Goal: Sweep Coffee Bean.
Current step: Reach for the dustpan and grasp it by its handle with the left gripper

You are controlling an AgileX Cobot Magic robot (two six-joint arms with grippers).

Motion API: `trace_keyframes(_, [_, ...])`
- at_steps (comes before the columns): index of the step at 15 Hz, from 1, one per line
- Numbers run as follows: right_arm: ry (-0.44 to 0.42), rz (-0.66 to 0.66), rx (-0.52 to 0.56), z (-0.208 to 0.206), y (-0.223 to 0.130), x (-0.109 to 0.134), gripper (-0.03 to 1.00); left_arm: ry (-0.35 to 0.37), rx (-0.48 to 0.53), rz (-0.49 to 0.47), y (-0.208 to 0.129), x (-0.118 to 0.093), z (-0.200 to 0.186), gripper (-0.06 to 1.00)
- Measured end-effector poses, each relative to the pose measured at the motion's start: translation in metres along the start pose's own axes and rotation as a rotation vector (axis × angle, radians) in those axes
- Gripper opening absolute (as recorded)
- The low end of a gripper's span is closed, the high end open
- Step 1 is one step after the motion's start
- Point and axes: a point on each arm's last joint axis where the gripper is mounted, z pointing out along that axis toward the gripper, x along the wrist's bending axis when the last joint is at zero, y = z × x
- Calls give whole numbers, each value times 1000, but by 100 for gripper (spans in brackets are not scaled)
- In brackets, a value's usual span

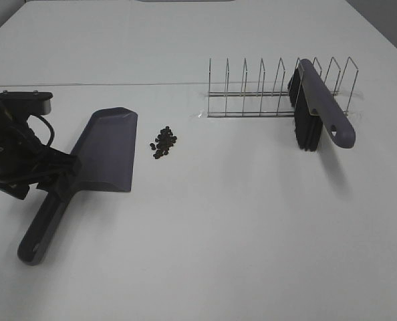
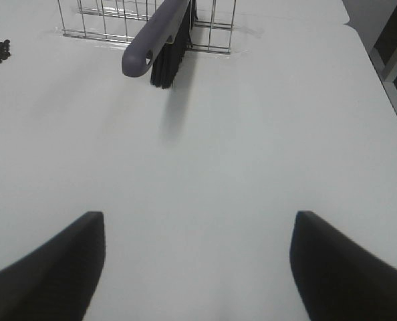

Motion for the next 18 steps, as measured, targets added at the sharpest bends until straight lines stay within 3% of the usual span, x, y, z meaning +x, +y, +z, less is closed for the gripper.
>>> trace_keyframes(12, [0, 0, 0, 0, 0, 0, 73, 19, 56, -27, 19, -1, 49, 65])
trace_keyframes(15, [0, 0, 0, 0, 0, 0, 73, 25, 52, -20, 21, -1, 51, 52])
trace_keyframes(17, [0, 0, 0, 0, 0, 0, 73, 25, 54, -20, 21, -1, 51, 35])
trace_keyframes(18, [0, 0, 0, 0, 0, 0, 73, 25, 55, -21, 21, -1, 51, 36])
